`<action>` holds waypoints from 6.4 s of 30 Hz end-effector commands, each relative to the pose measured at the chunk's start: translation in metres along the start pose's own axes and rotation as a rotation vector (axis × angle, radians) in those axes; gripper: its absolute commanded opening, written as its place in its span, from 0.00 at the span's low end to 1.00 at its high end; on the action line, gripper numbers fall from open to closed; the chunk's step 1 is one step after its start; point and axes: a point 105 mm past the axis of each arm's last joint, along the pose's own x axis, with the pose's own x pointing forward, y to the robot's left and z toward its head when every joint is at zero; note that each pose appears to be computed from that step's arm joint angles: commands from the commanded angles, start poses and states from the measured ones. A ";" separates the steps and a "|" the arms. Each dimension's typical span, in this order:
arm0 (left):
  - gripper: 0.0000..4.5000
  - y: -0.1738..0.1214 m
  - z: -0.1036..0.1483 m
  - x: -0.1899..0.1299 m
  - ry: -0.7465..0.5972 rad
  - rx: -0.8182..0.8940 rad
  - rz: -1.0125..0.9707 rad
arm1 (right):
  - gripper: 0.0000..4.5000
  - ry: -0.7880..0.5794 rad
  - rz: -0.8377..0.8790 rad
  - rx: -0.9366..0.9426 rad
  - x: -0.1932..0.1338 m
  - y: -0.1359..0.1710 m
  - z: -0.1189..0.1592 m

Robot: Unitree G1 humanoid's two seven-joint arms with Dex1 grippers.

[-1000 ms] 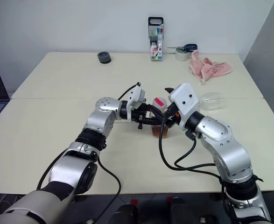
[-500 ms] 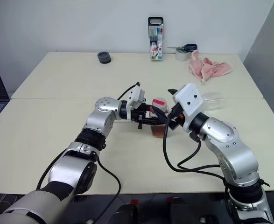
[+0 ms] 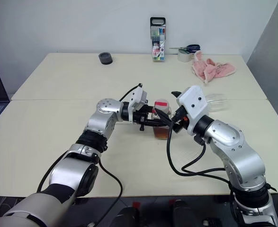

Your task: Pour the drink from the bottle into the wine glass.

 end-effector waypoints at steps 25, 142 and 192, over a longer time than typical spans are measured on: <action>0.38 0.009 0.025 0.000 -0.083 0.103 0.058 | 0.87 -0.134 0.105 0.046 -0.011 0.006 0.039; 0.38 0.059 -0.022 -0.239 0.058 -0.098 1.426 | 1.00 -0.023 0.364 0.067 0.056 0.045 -0.004; 0.98 -0.073 -0.056 -0.110 0.102 -0.152 0.621 | 1.00 0.011 -0.361 0.967 -0.027 -0.034 -0.090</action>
